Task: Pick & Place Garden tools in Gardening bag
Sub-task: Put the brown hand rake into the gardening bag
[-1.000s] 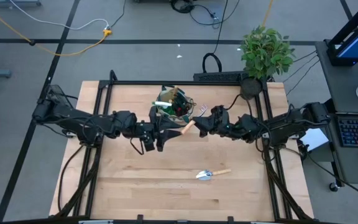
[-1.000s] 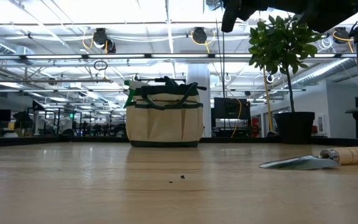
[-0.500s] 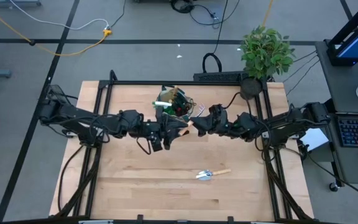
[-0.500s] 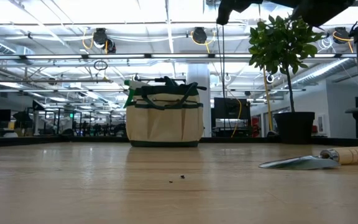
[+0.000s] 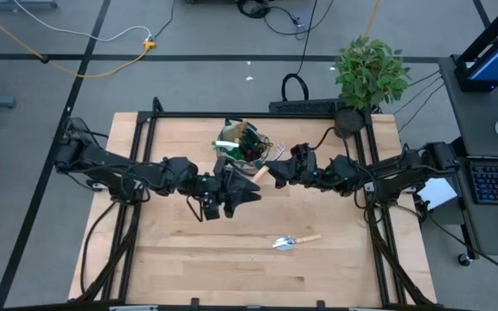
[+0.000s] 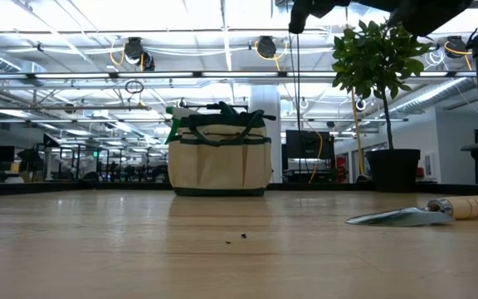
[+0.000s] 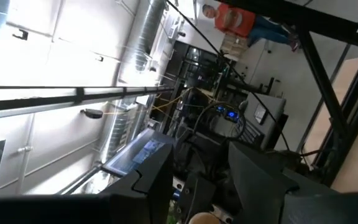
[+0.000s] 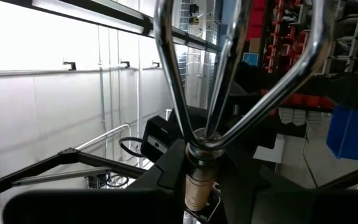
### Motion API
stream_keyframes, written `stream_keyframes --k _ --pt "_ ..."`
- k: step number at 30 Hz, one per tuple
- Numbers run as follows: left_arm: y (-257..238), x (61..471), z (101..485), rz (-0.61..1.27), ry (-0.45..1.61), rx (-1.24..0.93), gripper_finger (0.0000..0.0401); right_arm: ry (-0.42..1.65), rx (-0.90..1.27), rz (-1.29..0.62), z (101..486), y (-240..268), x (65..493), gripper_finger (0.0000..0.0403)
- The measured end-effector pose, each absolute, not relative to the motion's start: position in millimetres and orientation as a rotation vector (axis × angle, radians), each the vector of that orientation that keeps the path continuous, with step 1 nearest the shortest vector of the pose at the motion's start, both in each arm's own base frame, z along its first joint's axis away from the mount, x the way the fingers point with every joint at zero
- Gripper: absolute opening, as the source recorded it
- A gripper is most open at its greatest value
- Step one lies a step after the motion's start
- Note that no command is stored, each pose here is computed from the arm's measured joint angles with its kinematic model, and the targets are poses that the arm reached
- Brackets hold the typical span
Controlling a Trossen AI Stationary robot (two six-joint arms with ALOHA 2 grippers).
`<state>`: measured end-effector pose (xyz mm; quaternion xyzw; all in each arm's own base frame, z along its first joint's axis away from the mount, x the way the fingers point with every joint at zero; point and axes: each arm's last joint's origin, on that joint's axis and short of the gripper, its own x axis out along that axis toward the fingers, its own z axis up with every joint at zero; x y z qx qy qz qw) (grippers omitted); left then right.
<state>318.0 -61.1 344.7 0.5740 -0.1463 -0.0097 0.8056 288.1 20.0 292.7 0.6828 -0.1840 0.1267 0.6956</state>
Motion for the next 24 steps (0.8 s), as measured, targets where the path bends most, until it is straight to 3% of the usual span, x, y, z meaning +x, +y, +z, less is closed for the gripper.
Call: stream_keyframes --k 15,24 --pt "-51.2 319.6 344.7 -0.033 -0.328 1.263 0.0161 -0.402 1.571 0.299 293.6 20.6 288.5 0.0059" --pt "-45.6 320.0 346.2 -0.04 -0.356 1.264 0.0161 -0.335 1.559 0.387 309.2 25.0 310.3 0.0059"
